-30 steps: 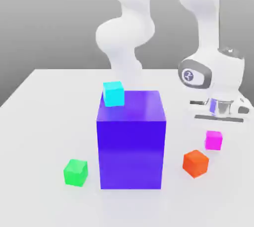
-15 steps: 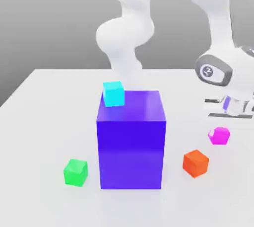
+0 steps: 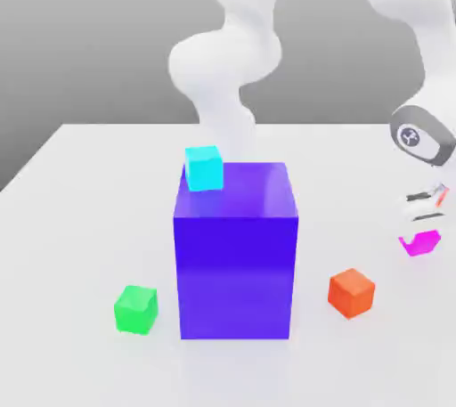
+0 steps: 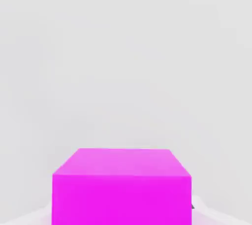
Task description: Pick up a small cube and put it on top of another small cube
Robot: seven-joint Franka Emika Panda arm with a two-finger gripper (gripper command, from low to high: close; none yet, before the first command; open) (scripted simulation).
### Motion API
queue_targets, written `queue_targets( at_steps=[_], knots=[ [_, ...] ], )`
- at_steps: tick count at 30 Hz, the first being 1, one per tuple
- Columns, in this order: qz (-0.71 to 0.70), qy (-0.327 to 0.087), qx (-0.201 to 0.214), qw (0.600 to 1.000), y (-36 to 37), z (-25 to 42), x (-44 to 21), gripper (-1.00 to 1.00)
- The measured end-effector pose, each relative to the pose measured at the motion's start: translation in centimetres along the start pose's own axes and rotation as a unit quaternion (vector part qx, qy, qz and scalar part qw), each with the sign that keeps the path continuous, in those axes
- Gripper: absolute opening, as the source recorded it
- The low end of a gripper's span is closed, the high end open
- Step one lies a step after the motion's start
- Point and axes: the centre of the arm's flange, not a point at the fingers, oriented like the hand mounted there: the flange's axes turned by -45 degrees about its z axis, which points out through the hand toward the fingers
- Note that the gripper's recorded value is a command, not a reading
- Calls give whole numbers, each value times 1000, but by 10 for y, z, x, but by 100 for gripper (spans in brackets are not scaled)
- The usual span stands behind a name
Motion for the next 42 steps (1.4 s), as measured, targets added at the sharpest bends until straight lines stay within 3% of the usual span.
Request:
queue_targets(
  at_steps=[6,11,19,29,37,42],
  knots=[
    [-34,-22,-59,997,8,-60,-24,-100],
    [-46,-68,-114,990,-5,-133,-48,-100],
    [6,-159,-178,971,-98,-246,-83,-100],
    [140,-269,-214,929,-270,-344,-77,-100],
    [285,-366,-224,857,-437,-403,-15,-100],
    [423,-316,-197,826,-499,-329,5,-100]
  ],
)
